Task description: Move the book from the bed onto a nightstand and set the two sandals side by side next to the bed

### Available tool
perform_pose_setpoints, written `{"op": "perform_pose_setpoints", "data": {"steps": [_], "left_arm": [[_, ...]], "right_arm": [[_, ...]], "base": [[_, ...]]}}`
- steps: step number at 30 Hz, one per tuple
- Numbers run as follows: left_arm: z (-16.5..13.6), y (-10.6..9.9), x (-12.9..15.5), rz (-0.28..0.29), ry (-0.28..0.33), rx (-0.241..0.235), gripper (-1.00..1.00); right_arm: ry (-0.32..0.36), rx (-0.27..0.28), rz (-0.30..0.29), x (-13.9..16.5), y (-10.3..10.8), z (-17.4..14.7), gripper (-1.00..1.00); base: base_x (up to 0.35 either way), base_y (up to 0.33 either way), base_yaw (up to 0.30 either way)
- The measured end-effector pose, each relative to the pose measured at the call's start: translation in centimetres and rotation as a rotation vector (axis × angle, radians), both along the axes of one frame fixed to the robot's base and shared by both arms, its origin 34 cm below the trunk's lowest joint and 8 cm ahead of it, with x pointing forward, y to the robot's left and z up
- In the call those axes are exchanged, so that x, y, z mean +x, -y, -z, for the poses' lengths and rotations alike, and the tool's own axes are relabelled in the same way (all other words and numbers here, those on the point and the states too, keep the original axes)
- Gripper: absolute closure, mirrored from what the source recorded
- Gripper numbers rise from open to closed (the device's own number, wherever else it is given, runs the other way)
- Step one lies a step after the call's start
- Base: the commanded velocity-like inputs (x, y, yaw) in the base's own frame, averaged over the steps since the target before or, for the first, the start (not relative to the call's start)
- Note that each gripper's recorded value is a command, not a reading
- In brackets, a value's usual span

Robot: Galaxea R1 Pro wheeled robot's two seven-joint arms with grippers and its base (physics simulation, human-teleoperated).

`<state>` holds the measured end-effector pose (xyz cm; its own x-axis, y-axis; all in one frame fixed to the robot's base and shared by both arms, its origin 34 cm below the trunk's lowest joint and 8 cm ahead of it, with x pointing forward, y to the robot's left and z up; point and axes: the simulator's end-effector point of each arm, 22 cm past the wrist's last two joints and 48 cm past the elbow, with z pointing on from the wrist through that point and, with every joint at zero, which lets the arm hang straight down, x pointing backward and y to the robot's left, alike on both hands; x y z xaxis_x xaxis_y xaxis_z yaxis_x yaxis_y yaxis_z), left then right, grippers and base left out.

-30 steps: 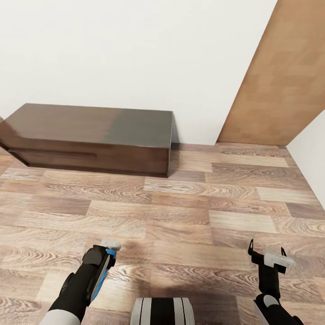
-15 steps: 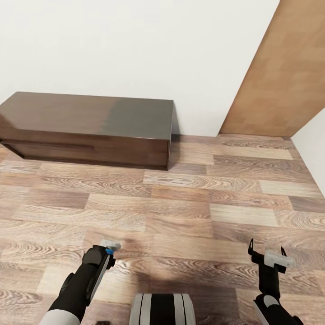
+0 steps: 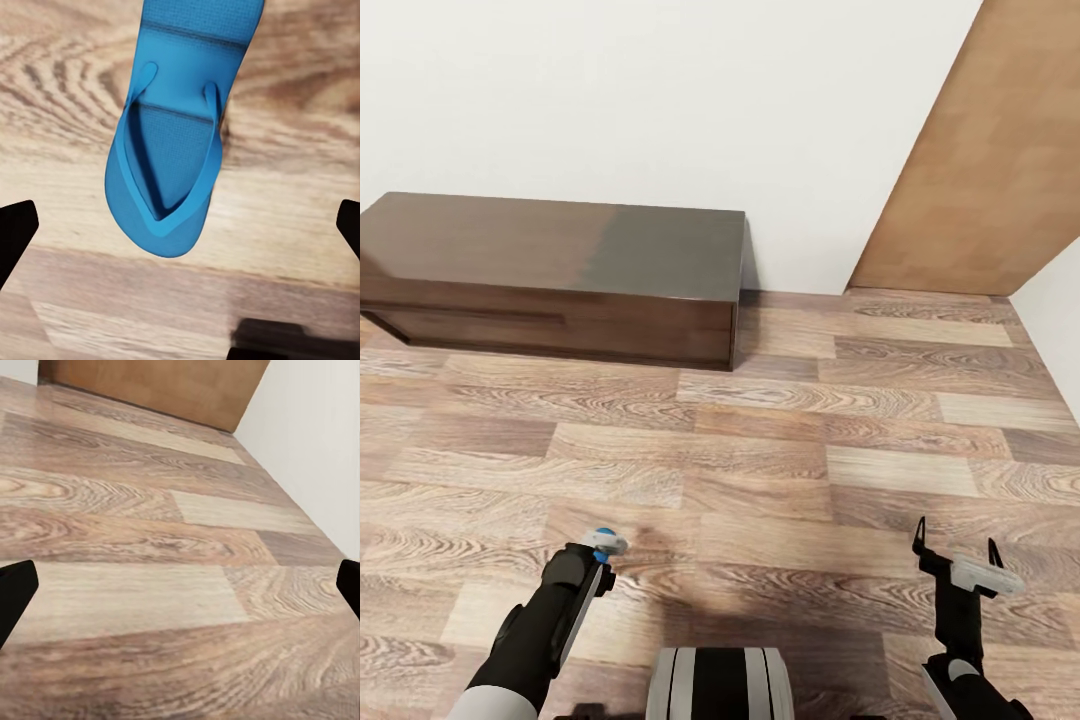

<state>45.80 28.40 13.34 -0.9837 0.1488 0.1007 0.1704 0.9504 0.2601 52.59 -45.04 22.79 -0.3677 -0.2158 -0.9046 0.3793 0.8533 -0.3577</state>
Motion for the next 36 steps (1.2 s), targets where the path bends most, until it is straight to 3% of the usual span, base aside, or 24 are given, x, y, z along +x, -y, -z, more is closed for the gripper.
{"op": "perform_pose_setpoints", "data": {"steps": [26,36], "left_arm": [[0.0,0.2,0.0,0.001,0.0,-0.003,-1.0],[1.6,0.2,-1.5,0.0,-0.041,-0.004,-1.0]], "right_arm": [[0.005,-0.003,0.003,0.3,0.1,-0.2,-1.0],[-0.035,-0.003,0.003,-0.8,0.1,1.7,-1.0]], "base": [[0.0,0.0,0.0],[0.0,0.0,0.0]]}}
